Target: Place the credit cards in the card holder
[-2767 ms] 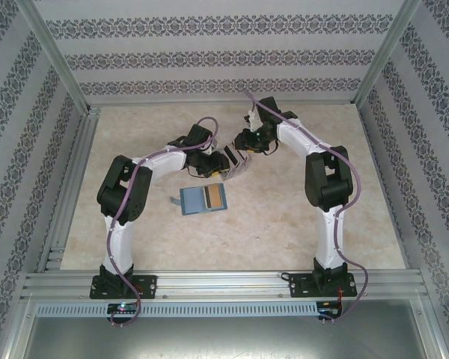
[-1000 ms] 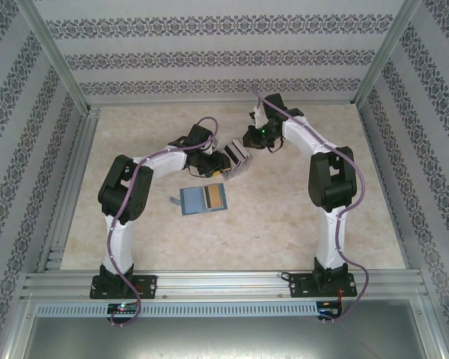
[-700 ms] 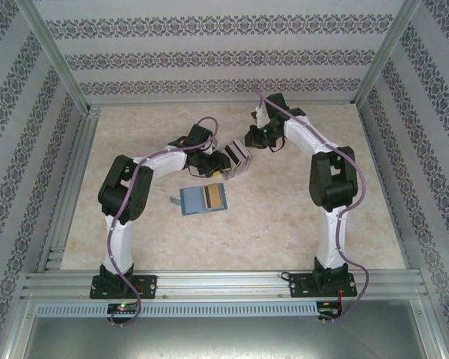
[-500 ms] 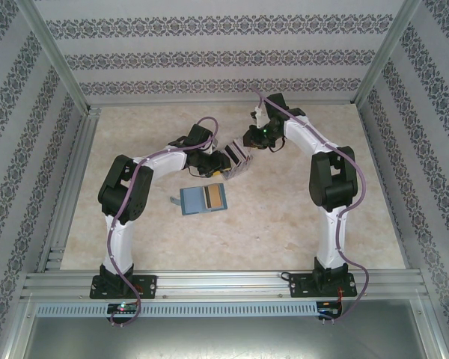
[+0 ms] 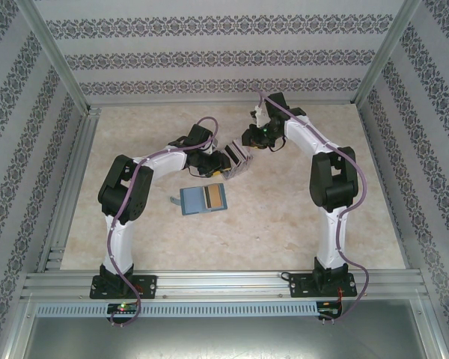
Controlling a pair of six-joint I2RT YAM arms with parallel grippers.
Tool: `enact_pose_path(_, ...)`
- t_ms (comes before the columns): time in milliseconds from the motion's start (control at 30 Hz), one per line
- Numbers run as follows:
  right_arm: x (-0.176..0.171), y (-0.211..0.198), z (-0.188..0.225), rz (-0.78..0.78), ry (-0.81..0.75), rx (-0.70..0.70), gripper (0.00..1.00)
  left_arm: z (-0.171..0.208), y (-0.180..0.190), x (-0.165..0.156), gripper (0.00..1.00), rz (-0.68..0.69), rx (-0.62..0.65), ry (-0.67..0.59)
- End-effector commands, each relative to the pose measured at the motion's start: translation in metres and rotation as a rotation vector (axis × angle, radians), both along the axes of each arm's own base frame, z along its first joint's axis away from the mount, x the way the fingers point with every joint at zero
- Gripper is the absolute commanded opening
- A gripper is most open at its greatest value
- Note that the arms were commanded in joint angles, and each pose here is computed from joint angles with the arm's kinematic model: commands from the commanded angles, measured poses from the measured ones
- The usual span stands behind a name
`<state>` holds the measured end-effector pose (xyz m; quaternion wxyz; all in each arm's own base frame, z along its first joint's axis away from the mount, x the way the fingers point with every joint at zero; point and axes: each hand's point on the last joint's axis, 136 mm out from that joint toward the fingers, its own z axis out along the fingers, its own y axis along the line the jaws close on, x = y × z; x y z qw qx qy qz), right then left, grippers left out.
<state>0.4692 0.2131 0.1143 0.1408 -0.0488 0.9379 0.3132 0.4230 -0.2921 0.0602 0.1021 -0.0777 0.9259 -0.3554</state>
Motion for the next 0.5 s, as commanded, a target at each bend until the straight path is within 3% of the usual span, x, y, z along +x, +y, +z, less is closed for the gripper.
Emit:
enact_pose_path(0,0.0001,-0.0009,0.0262,-0.001,-0.038,0.042,0.26,-0.0026,-0.0063,0.0061,0.42,0.005,-0.006,-0.020)
enact_pose_path(233,-0.0020,-0.0010,0.0197,-0.001,-0.018,0.054,0.04,-0.0049,-0.0065,0.0050,0.42,0.002,-0.002,-0.017)
enact_pose_path(300,-0.0023,-0.0017,0.0198,-0.002,-0.017,0.054,0.08,-0.0063,-0.0066,0.0045,0.42,0.004,-0.001,-0.013)
enact_pose_path(367,-0.0023,-0.0034,0.0192,-0.007,-0.017,0.049,0.24,-0.0060,-0.0065,0.0045,0.42,0.003,-0.003,-0.014)
enact_pose_path(467,-0.0023,-0.0045,0.0201,-0.009,-0.018,0.051,0.27,-0.0060,-0.0067,0.0039,0.42,0.003,-0.002,-0.014)
